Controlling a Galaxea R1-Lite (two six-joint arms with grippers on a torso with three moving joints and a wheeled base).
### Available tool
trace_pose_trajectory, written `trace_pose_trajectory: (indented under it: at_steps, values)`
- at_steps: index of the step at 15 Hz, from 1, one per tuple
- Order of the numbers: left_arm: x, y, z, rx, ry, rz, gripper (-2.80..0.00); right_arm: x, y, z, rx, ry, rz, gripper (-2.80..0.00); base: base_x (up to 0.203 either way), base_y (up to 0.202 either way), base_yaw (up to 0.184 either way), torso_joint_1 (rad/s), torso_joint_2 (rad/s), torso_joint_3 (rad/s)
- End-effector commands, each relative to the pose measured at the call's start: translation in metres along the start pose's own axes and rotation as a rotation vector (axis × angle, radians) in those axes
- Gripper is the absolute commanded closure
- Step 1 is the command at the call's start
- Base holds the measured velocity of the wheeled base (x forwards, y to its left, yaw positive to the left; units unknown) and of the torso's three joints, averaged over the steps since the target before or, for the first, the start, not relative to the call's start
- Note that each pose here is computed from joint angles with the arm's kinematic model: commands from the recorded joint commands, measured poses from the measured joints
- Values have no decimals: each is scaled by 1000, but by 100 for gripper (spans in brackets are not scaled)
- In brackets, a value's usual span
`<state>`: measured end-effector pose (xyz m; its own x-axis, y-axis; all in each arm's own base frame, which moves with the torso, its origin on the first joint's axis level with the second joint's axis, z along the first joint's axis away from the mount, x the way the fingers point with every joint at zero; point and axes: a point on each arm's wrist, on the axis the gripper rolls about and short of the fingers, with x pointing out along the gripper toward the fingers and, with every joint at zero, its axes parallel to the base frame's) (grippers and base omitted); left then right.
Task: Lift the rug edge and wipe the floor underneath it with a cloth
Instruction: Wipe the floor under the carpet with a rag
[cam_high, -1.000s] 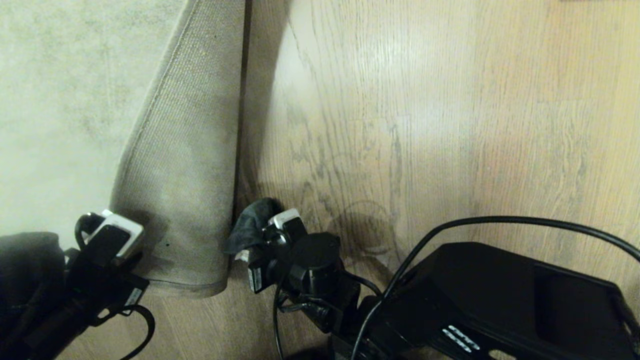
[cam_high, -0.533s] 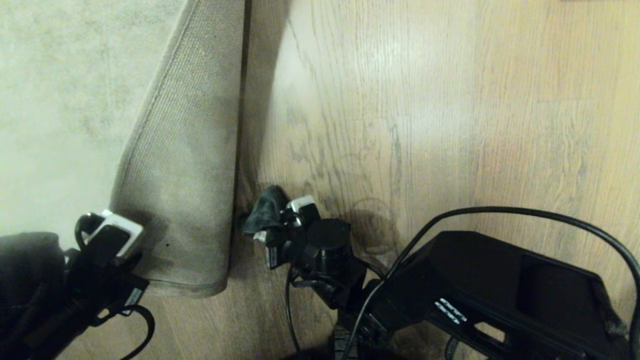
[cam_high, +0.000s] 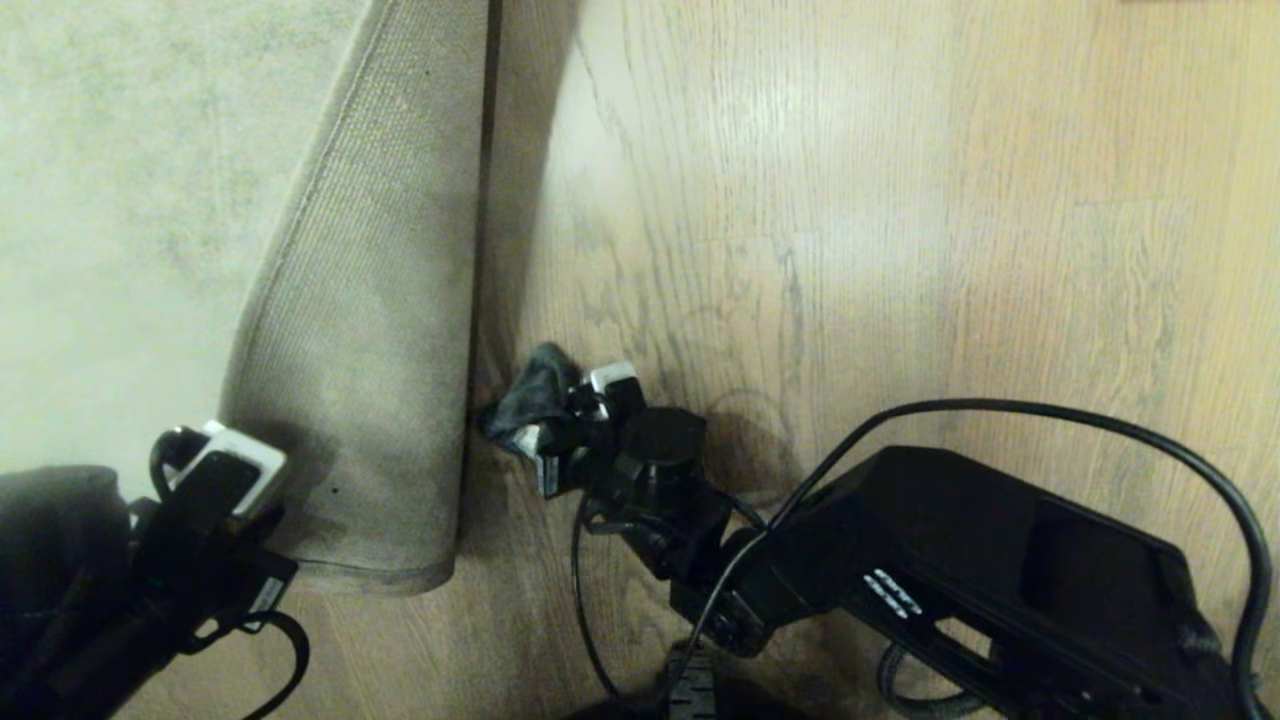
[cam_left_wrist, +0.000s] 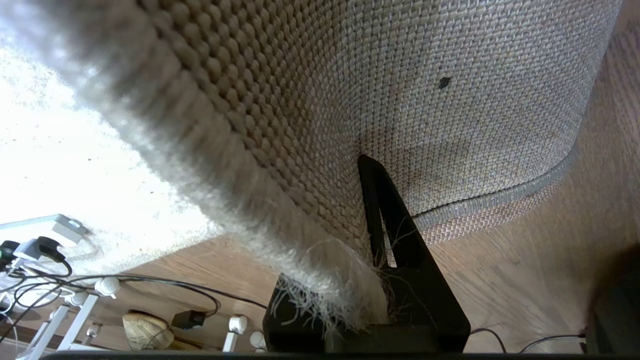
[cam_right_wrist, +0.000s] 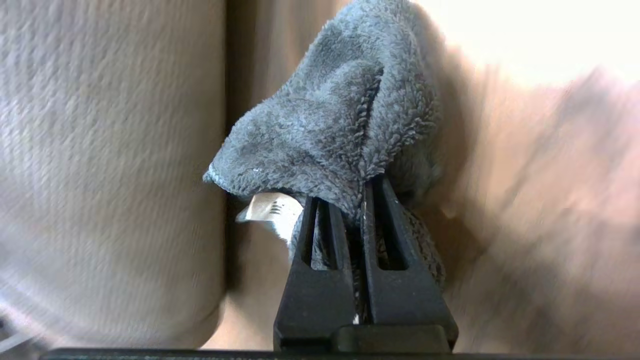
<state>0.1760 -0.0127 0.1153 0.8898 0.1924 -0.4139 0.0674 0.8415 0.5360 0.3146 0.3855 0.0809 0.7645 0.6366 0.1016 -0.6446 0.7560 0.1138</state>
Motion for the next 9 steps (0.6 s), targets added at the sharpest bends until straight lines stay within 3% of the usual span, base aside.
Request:
trace_pose_trajectory:
  at_steps: [1, 9]
  values:
    - [0, 0, 1, 2, -4, 3, 0, 4, -10, 9, -10, -33, -21, 0, 0, 0, 0, 0, 0, 0]
    - [-2, -2, -4, 6, 11, -3, 0, 0, -15, 61, -37, -115, -33, 0, 0, 0, 0, 0, 0, 0]
